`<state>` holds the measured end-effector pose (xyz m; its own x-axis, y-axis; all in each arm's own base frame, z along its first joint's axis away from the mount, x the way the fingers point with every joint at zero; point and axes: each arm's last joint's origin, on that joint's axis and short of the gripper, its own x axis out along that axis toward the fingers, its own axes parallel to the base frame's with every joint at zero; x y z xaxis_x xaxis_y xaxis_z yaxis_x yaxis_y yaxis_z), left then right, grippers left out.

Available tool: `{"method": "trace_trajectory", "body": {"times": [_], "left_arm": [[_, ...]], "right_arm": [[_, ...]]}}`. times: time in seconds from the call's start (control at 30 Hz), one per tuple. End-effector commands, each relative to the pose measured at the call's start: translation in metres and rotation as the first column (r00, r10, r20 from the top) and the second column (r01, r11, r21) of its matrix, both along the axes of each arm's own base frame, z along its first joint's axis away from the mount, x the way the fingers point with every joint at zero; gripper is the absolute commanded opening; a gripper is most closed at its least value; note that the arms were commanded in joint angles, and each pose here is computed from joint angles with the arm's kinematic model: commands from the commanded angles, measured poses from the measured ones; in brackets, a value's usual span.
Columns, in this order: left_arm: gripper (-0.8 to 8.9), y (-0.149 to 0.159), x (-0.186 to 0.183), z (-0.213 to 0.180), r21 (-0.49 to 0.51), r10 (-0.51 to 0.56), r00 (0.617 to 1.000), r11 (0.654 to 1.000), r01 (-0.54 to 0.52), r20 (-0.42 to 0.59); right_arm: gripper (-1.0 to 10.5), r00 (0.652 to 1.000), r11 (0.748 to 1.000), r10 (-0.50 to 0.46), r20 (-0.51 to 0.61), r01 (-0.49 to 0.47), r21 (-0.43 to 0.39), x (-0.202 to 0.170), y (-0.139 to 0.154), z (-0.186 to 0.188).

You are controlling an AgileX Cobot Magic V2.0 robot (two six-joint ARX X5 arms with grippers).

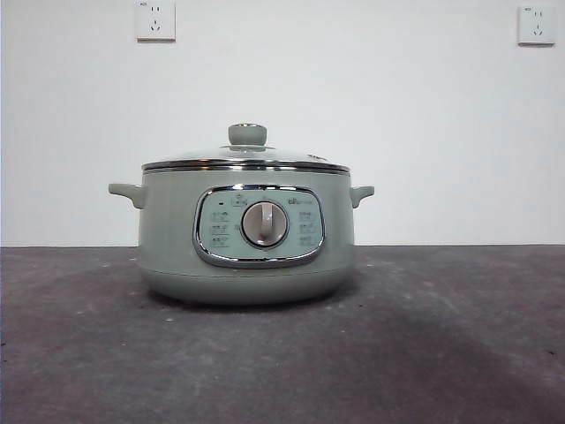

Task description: Pick up the egg,open the lid,put the egg in the pot,close the lid

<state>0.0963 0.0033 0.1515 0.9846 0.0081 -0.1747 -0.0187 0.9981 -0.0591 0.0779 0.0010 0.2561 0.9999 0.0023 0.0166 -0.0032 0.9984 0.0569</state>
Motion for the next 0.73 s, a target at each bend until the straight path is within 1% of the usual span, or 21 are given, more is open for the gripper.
{"method": "trace_trajectory", "body": {"times": [0.03,0.2,0.4,0.43,0.47,0.73], "left_arm": [[-0.04,0.0,0.001,-0.003,-0.005,0.008,1.0,1.0,-0.008,-0.003],[-0.03,0.0,0.001,-0.003,-0.005,0.008,1.0,1.0,-0.008,-0.003],[-0.04,0.0,0.001,-0.003,-0.005,0.008,1.0,1.0,-0.008,-0.003],[-0.04,0.0,0.001,-0.003,-0.005,0.008,1.0,1.0,-0.008,-0.003],[-0.04,0.0,0.001,-0.003,-0.005,0.008,1.0,1.0,-0.008,-0.005],[-0.04,0.001,0.001,-0.004,-0.005,0.008,1.0,1.0,-0.008,-0.012]], "right_arm": [[0.0,0.999,1.0,0.001,-0.039,-0.002,-0.006,0.008,0.0,-0.032],[0.0,0.995,1.0,0.001,-0.105,-0.002,-0.01,0.013,0.0,-0.074],[0.0,0.984,1.0,0.002,-0.179,-0.004,-0.007,0.018,0.0,-0.104],[0.0,0.98,1.0,0.006,-0.2,-0.007,-0.008,0.018,0.0,-0.107],[0.0,0.982,1.0,0.005,-0.188,-0.006,-0.008,0.018,0.0,-0.105],[0.0,0.982,1.0,0.001,-0.191,-0.003,-0.008,0.018,0.0,-0.106]]}}
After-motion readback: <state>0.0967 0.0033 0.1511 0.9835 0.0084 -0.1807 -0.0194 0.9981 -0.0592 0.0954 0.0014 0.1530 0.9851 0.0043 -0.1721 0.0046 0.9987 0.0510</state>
